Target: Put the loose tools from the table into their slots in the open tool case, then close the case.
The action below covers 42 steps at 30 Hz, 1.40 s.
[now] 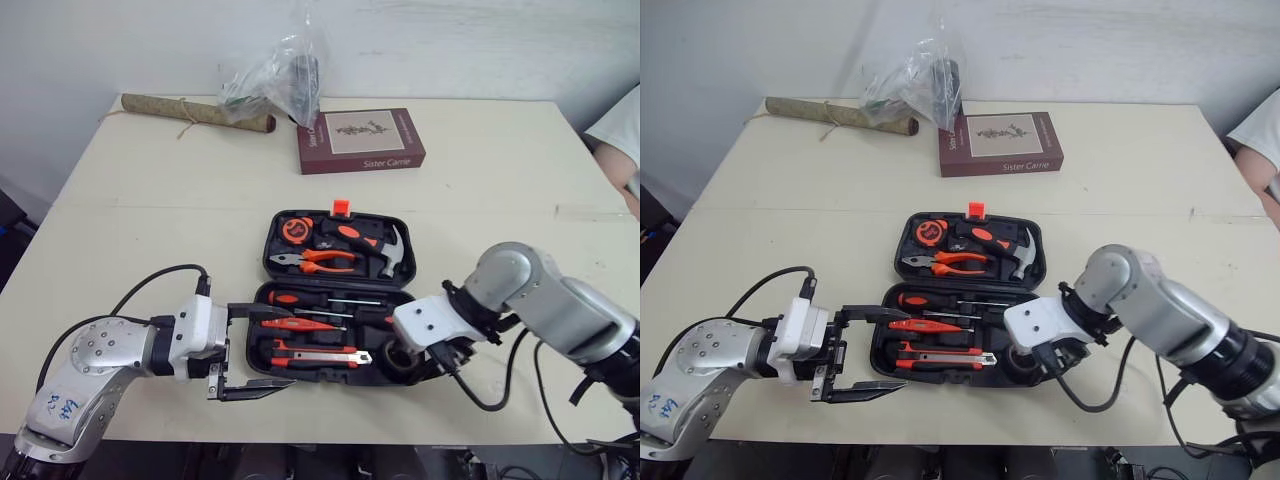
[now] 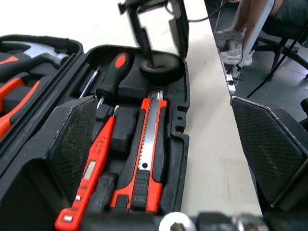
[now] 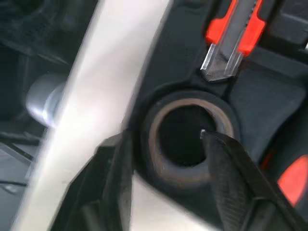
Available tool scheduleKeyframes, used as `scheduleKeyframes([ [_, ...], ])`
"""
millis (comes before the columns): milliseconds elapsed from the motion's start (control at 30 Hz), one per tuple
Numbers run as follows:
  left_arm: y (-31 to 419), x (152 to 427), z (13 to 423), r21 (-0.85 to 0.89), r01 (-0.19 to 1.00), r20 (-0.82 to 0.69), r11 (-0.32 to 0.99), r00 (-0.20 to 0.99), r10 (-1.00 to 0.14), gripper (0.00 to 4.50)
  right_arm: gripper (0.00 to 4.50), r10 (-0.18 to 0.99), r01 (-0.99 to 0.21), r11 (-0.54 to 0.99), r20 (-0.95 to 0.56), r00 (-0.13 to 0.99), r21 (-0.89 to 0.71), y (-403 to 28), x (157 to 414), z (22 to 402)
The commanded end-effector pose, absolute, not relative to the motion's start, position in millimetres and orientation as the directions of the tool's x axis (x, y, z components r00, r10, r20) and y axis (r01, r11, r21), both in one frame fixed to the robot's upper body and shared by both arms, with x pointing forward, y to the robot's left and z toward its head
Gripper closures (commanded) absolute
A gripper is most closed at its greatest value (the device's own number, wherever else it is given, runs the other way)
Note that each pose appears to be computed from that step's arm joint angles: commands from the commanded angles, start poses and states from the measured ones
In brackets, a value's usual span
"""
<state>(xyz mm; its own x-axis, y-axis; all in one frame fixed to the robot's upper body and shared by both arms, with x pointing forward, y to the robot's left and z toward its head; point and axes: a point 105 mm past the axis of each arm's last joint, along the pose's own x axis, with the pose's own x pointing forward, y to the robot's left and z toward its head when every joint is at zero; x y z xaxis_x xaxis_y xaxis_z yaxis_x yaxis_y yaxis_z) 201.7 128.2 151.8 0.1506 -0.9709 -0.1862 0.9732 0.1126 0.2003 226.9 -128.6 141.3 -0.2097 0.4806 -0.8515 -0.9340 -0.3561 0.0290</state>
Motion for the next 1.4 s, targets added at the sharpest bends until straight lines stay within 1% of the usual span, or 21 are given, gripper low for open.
scheduleKeyframes([
  [33, 132, 202, 156, 0.238, 0.964, -0.181, 0.118, 0.163, -0.97, 0.0, 2.27, 0.52, -0.913, -0.397, -0.798, -0.305, 0.091, -132, 214, 164],
  [67, 133, 203, 156, 0.239, 0.964, -0.181, 0.119, 0.164, -0.97, 0.0, 2.27, 0.532, -0.914, -0.395, -0.787, -0.312, 0.094, -133, 214, 167],
  [167, 135, 205, 157, 0.254, 0.958, -0.178, 0.134, 0.183, -0.967, 0.0, 2.27, 0.689, -0.893, -0.437, -0.597, -0.411, 0.11, -123, 205, 183],
  [200, 136, 206, 157, 0.257, 0.956, -0.177, 0.14, 0.189, -0.966, 0.0, 2.5, 0.733, -0.894, -0.43, -0.529, -0.427, 0.125, -122, 204, 188],
  [267, 137, 207, 157, 0.26, 0.954, -0.176, 0.146, 0.196, -0.965, 0.0, 3.09, 0.792, -0.911, -0.39, -0.455, -0.407, 0.134, -123, 208, 189],
  [333, 138, 208, 156, 0.261, 0.953, -0.177, 0.152, 0.202, -0.963, 0.0, 4.12, 0.854, -0.92, -0.383, -0.351, -0.385, 0.076, -121, 214, 184],
  [367, 139, 208, 156, 0.261, 0.953, -0.177, 0.154, 0.204, -0.963, 0.0, 4.45, 0.877, -0.93, -0.365, -0.319, -0.359, 0.044, -120, 216, 179],
  [400, 140, 208, 156, 0.261, 0.953, -0.177, 0.156, 0.206, -0.962, 0.0, 4.45, 0.905, -0.941, -0.339, -0.272, -0.329, 0.007, -117, 220, 177],
  [433, 140, 208, 156, 0.261, 0.953, -0.18, 0.156, 0.207, -0.962, 0.0, 4.45, 0.921, -0.95, -0.311, -0.242, -0.304, 0.008, -115, 222, 173],
  [533, 140, 208, 157, 0.26, 0.953, -0.183, 0.156, 0.207, -0.961, 0.0, 4.45, 0.947, -0.964, -0.254, -0.224, -0.231, -0.08, -110, 232, 156],
  [600, 140, 208, 158, 0.259, 0.954, -0.187, 0.153, 0.205, -0.961, 0.0, 4.45, 0.936, -0.964, -0.247, -0.281, -0.212, -0.095, -111, 234, 137],
  [700, 141, 207, 159, 0.258, 0.955, -0.198, 0.15, 0.204, -0.959, 0.0, 4.45, 0.911, -0.971, -0.229, -0.368, -0.189, -0.067, -117, 233, 105],
  [800, 143, 207, 161, 0.26, 0.954, -0.207, 0.151, 0.207, -0.956, 0.0, 4.45, 0.865, -0.962, -0.258, -0.465, -0.191, -0.085, -129, 229, 78],
  [900, 144, 209, 163, 0.262, 0.953, -0.21, 0.153, 0.211, -0.955, 0.0, 4.45, 0.833, -0.96, -0.251, -0.532, -0.151, -0.121, -140, 233, 60],
  [1033, 147, 215, 167, 0.271, 0.943, -0.181, 0.193, 0.246, -0.952, 0.0, 4.45, 0.926, -0.981, -0.139, -0.369, -0.08, -0.135, -130, 242, 82],
  [1100, 149, 220, 169, 0.27, 0.935, -0.156, 0.231, 0.279, -0.948, 0.0, 4.45, 0.938, -0.981, -0.153, -0.329, -0.106, -0.121, -131, 239, 93],
  [1167, 160, 232, 171, 0.271, 0.905, -0.142, 0.328, 0.375, -0.916, 0.0, 4.45, 0.956, -0.985, -0.109, -0.287, -0.067, -0.132, -134, 241, 110],
  [1233, 180, 245, 170, 0.293, 0.851, -0.137, 0.436, 0.489, -0.862, 0.0, 4.45, 0.97, -0.987, -0.027, -0.242, 0.012, -0.156, -140, 249, 128],
  [1300, 202, 258, 166, 0.312, 0.781, -0.147, 0.541, 0.602, -0.785, 0.53, 4.5, 0.967, -0.981, 0.073, -0.229, 0.114, -0.181, -153, 260, 140],
  [1333, 212, 265, 164, 0.312, 0.742, -0.146, 0.593, 0.654, -0.742, 0.75, 4.5, 0.954, -0.968, 0.143, -0.233, 0.191, -0.207, -164, 269, 144],
  [1400, 221, 273, 158, 0.288, 0.702, -0.151, 0.652, 0.706, -0.692, 1.55, 4.5, 0.906, -0.926, 0.288, -0.244, 0.347, -0.245, -190, 286, 147],
])
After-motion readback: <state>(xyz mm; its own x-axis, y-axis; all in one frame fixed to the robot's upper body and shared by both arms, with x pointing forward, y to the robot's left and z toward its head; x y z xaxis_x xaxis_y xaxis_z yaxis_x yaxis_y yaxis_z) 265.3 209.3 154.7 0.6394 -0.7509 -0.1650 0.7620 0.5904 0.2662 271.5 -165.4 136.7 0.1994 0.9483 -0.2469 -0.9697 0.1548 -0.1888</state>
